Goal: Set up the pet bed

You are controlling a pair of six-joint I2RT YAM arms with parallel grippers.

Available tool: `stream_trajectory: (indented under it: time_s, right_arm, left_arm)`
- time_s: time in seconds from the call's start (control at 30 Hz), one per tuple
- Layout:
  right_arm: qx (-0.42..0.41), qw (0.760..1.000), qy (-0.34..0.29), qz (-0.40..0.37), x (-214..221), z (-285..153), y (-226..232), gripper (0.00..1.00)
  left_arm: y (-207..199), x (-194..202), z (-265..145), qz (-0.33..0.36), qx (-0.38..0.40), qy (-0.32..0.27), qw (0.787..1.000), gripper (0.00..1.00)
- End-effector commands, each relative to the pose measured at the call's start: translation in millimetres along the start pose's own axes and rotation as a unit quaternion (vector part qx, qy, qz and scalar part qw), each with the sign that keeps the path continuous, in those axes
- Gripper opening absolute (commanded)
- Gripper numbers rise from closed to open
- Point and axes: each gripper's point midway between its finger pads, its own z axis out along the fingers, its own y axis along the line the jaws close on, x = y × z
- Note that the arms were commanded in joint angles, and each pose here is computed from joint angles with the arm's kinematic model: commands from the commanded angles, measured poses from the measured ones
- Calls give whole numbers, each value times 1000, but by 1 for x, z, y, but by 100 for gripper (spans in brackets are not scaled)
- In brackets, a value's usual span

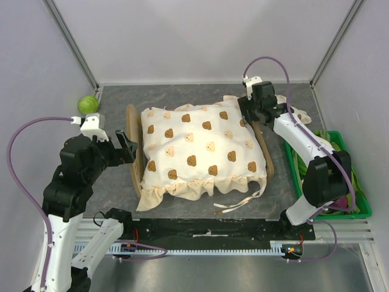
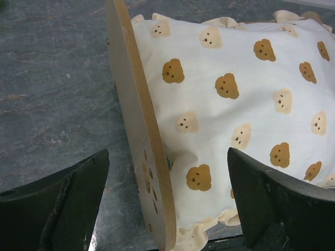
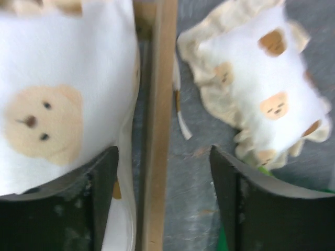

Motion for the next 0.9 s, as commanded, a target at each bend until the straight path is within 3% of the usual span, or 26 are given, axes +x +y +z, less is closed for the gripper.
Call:
stream_trajectory:
  time_s: [0.0, 0.07, 0.17, 0.27, 0.43, 0.57, 0.63, 0.67, 0.73, 0.77, 0.87]
  right_arm:
    - [12, 992, -107, 67, -82, -52, -20, 90]
    - [13, 987, -139, 85, -102, -74, -26, 96]
    - [-30, 977, -192, 94, -122, -118, -21, 98]
    - [-173, 954, -219, 108, -118, -157, 28, 94]
    - [-293, 928, -190, 130, -65, -192, 101, 81]
    - [-346, 911, -178, 135, -41, -217, 145, 66]
    - [-377, 902, -160, 137, -24, -228, 167, 64]
    - [-385, 899, -156, 136, -19, -232, 173, 58]
    - [-406, 892, -147, 129, -5, -239, 188, 52]
    - [-416, 888, -143, 134, -2, -242, 194, 42]
    - [-446, 876, -135, 129, 12, -251, 219, 35]
  left_arm:
    - [-6, -11, -12, 17, 17, -14, 1000, 100]
    - [-5, -12, -13, 18, 14, -13, 1000, 100]
    - [-4, -12, -16, 17, 12, -14, 1000, 100]
    - [-4, -2, -10, 16, 14, 6, 1000, 100]
    - [-8, 30, 16, 1, 23, 78, 997, 79]
    - [-11, 36, 32, -1, 29, 98, 995, 66]
    - [-10, 39, 38, -2, 28, 104, 994, 60]
    - [-11, 38, 45, -2, 28, 105, 994, 49]
    - [-11, 38, 51, -3, 28, 105, 994, 40]
    - [-13, 36, 56, -2, 31, 101, 994, 31]
    - [-13, 29, 68, 5, 29, 94, 995, 19]
